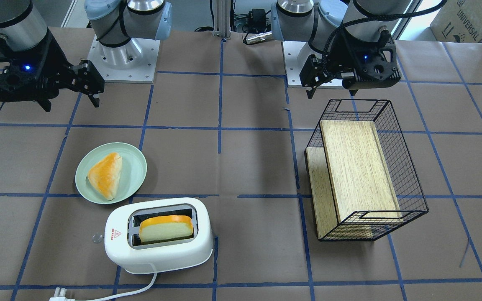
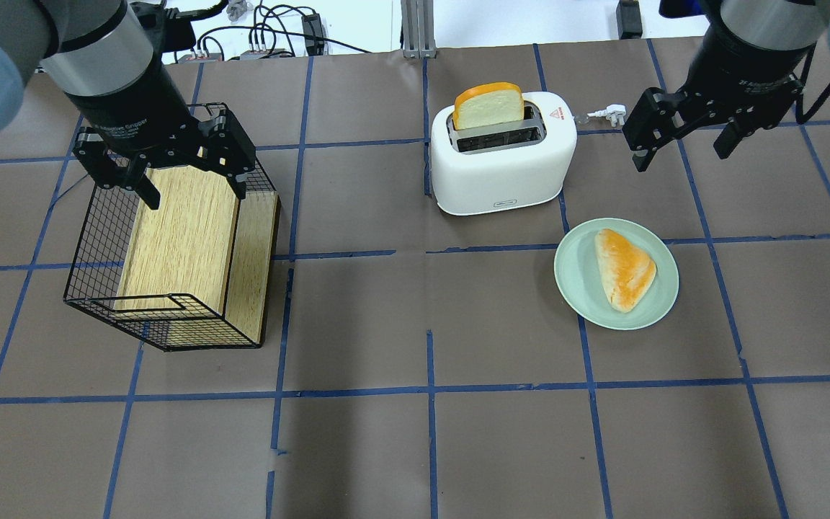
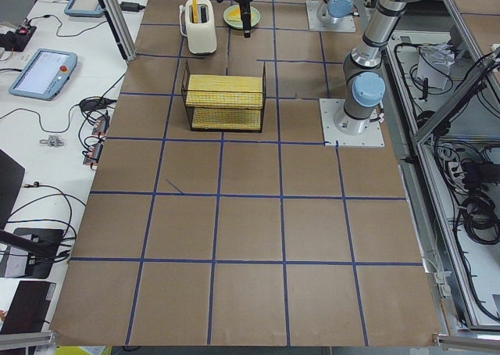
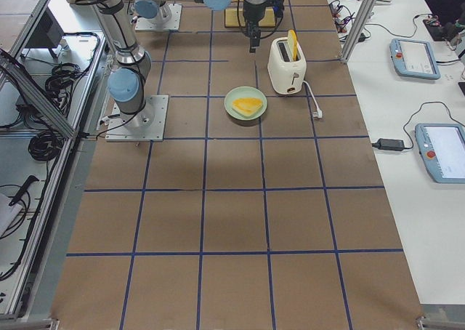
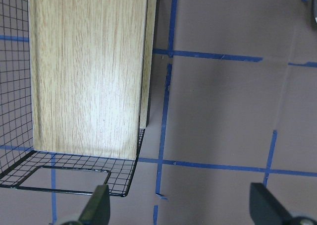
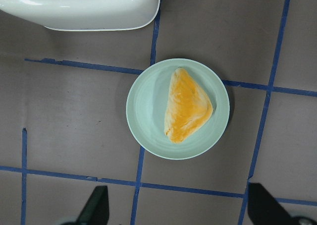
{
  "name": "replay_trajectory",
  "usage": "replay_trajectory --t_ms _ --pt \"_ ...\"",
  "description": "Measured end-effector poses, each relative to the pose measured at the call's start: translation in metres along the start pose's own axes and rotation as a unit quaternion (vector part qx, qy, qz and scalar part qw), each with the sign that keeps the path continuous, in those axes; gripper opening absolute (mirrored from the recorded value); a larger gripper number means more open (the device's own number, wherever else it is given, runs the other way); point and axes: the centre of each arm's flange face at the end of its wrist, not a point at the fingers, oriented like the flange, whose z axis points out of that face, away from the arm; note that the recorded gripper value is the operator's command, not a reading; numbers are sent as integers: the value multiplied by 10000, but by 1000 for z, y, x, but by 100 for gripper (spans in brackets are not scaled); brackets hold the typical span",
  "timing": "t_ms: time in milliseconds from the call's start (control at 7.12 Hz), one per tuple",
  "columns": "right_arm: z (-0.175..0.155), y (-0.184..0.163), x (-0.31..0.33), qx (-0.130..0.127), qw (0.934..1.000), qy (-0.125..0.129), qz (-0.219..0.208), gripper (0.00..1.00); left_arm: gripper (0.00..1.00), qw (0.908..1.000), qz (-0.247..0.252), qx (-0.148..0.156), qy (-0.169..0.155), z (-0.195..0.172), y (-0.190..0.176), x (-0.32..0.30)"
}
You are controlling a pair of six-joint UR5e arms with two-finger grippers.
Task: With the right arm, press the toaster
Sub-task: 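Move the right gripper toward the lever on the white toaster's side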
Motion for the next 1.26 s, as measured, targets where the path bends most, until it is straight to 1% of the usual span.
replay_trajectory --t_ms 421,561,702,842,982,1123,1263 --pt "2 -2 1 -15 10000 -8 5 100 100 10000 0 3 1 0 0 0" --pt "2 -2 2 -10 10000 -26 13 97 100 10000 0 5 1 0 0 0" --pt "-1 -4 9 29 9999 -59 84 84 100 10000 0 5 1 0 0 0" --pt "-2 -9 24 98 9995 -225 201 33 100 10000 0 2 0 0 0 0" --pt "1 -18 43 188 9980 -554 225 4 100 10000 0 0 0 0 0 0" --pt "7 -32 64 316 9947 -961 182 4 100 10000 0 1 0 0 0 0" --pt "16 -49 83 483 9888 -1399 185 4 100 10000 0 2 0 0 0 0"
